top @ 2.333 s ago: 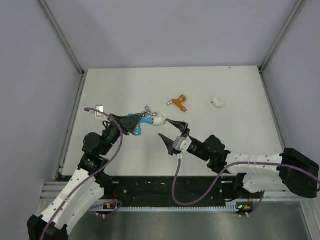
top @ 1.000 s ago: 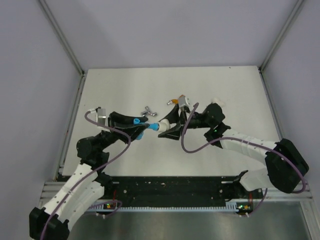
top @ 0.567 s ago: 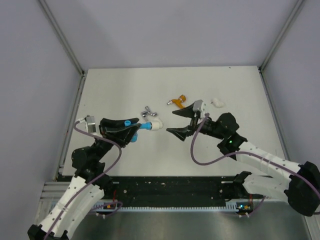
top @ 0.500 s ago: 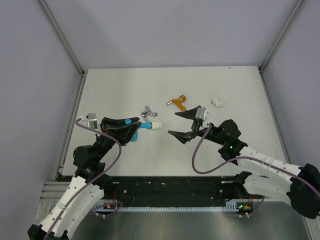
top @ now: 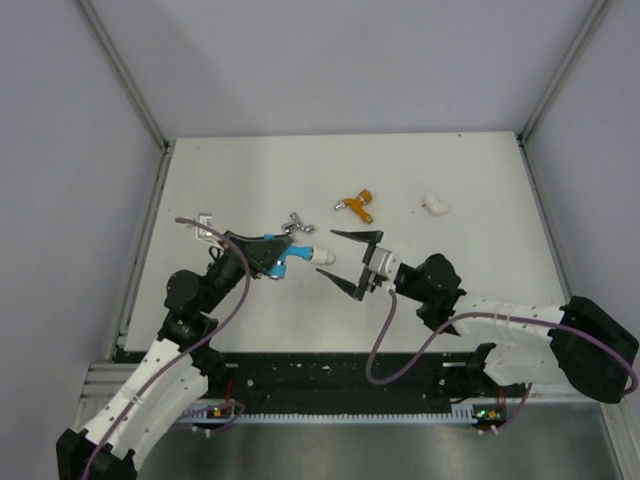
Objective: Install the water faucets
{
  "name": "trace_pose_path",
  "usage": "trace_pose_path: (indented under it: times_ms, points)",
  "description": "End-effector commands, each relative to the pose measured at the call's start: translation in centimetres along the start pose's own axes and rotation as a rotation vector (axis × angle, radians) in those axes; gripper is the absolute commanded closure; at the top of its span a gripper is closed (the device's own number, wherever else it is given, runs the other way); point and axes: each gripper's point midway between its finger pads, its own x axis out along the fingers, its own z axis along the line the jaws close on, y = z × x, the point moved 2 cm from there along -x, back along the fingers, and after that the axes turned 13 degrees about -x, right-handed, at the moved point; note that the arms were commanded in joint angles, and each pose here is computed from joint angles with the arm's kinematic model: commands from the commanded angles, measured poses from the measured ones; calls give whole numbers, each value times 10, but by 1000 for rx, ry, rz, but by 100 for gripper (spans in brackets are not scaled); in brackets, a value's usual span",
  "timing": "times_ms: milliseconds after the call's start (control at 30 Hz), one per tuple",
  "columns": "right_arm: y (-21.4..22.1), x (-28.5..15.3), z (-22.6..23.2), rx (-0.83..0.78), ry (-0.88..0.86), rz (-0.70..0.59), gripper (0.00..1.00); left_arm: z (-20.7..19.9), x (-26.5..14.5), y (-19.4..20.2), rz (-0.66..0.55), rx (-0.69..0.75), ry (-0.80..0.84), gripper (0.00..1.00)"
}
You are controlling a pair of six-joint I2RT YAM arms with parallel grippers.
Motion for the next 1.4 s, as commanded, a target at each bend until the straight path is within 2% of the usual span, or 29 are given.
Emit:
trace_pose_path:
  times_ms: [0,233,267,333,367,400,433,467,600,700,833,933,1067,1167,1200,1233,1367]
  points:
    - [-18,19,-8,19,27,-99,24,-45,3,-13,-34,-8,165,100]
    - [-7,28,1,123,-13,-55,29,-51,4,-13,-30,26,203,100]
    - [-9,28,3,138,-21,-69,32,-53,4,-13,-27,40,213,100]
    - [-14,28,6,179,-40,-88,45,-57,4,-11,-9,87,250,100]
    - [-16,29,7,206,-55,-93,55,-59,4,-8,11,147,278,100]
    - [-17,30,7,246,-66,-93,60,-62,3,-6,28,193,297,100]
    - [-18,30,5,286,-77,-96,72,-65,3,-3,50,253,324,100]
    - [-20,30,3,350,-94,-98,79,-70,2,1,77,310,354,100]
    - [-38,21,-12,576,-188,-183,95,-90,-8,14,153,599,547,100]
    - [-45,20,-20,773,-273,-180,96,-100,-17,23,183,730,678,100]
    - [-55,22,-22,912,-398,-151,81,-104,-24,33,233,714,750,100]
    - [-45,22,-28,894,-339,-101,58,-100,-24,30,183,670,731,100]
    - [-18,16,-41,681,-172,42,39,-90,-11,8,63,569,574,100]
    - [-16,3,-55,524,-54,74,24,-79,-1,-11,-26,480,427,100]
    - [-16,-2,-63,474,5,80,10,-74,2,-18,-57,432,365,100]
    - [-13,-6,-66,430,48,94,1,-67,4,-24,-84,392,303,100]
    - [-10,-15,-66,247,129,104,1,-55,7,-39,-157,272,172,100]
